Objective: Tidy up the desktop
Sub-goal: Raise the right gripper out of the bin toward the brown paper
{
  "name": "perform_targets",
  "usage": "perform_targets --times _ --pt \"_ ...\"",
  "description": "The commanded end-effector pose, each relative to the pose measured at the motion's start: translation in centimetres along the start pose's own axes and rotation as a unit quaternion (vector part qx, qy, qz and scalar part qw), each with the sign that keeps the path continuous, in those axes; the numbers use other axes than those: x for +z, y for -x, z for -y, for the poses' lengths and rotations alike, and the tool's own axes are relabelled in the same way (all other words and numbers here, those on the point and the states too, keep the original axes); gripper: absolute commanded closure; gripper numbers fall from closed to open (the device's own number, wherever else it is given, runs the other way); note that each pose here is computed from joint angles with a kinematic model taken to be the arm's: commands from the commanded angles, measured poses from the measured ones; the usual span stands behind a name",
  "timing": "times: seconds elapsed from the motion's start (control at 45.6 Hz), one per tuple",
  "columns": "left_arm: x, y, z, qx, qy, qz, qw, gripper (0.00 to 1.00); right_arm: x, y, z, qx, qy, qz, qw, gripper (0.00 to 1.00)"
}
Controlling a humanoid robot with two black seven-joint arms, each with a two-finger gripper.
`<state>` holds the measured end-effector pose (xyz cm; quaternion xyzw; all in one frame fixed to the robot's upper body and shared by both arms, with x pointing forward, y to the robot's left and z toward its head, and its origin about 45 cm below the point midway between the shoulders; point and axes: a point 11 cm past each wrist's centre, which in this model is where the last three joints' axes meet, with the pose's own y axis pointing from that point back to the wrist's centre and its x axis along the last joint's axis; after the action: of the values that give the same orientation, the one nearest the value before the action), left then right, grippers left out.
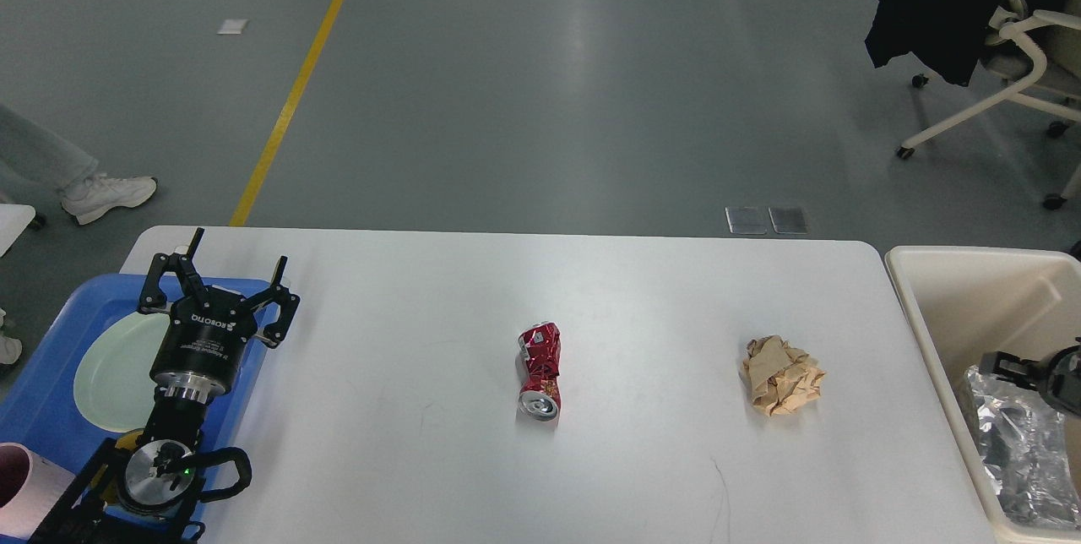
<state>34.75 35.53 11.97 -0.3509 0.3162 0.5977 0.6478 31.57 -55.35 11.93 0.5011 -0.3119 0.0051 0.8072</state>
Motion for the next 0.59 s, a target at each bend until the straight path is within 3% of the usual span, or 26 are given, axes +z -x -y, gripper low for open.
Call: perform_targets --times 0.0,0.153,0.263,0.57 --pt "-0.1 0.0 0.0 0.000 0.000 -0.001 1.000 0.04 -2.2 -3.6 -4.7 -0.018 -0.004 -0.030 0.999 0.00" --pt "-0.1 0.0 0.0 0.000 0.000 -0.001 1.000 0.04 -4.9 -7.3 -11.3 -0.050 0.034 -0.097 0.993 0.00" --pt "0.0 0.0 0.0 0.000 0.000 0.000 1.000 0.04 -8.1 -9.0 -16.1 -0.082 0.019 -0.146 0.986 0.00" --pt "0.0 0.0 0.0 0.000 0.001 0.000 1.000 0.04 -14.4 -7.6 -30.2 -0.101 -0.044 -0.293 0.950 0.00"
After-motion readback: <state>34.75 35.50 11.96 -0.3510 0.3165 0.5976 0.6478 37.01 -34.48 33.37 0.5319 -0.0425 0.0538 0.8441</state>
